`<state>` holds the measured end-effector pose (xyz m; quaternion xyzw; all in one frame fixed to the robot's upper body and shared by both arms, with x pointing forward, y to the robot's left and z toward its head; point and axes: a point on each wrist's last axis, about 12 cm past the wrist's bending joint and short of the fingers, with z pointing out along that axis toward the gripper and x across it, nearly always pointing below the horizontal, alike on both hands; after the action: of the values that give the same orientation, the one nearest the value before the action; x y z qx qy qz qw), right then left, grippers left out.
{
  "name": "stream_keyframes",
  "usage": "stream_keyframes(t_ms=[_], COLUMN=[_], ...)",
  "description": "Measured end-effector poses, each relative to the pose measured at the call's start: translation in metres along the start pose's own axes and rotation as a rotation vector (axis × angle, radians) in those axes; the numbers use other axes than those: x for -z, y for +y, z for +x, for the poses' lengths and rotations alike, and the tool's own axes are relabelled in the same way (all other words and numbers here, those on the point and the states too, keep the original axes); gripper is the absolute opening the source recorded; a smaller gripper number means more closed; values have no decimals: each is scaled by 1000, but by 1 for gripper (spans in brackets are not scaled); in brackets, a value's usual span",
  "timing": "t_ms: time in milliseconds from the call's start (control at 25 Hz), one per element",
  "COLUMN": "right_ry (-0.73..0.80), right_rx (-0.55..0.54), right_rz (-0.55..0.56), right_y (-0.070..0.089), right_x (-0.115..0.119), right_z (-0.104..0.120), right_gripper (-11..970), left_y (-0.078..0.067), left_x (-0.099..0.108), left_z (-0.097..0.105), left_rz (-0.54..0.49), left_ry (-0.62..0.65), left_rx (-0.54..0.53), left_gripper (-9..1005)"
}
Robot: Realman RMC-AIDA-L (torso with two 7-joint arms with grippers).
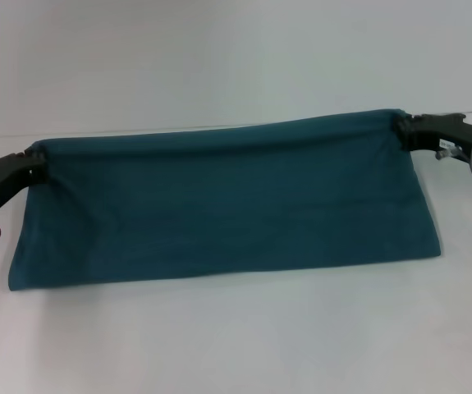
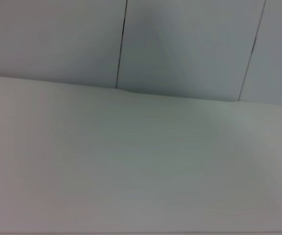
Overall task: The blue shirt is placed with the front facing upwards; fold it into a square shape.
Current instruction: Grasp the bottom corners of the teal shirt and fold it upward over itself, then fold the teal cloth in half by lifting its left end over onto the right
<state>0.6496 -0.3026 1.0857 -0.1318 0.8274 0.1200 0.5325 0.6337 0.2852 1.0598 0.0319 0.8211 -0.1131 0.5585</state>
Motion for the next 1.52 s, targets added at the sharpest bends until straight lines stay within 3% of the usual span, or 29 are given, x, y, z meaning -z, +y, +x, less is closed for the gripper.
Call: stream_keyframes(t_ms=[240,560,800,960,1160,1520], right_ry=[19,28,0,0,1,-22], right_rx=[47,72,85,109,106,66], right_rz=[31,61,76,93,99,82], right_y=[6,14,15,14,15,11], right_x=[-13,-18,-18,-19,-20,-15], right_z=[-9,-4,-4,-5,-6,-5], right_gripper=[43,42,118,308,480,801], left_y=[-7,-11,-15,-14,-13,-10], left_x=[-4,-5,-6,-6,-5,-5], left_z=[2,6,7,6,8,2], left_rz=[-13,-14,-8,-26,-47,-37], left_ry=[0,-7,-10,-31,-54,-83], left_rx=[-15,-25,-28,-4,13,45], left_gripper=[44,50,80,100,318,546])
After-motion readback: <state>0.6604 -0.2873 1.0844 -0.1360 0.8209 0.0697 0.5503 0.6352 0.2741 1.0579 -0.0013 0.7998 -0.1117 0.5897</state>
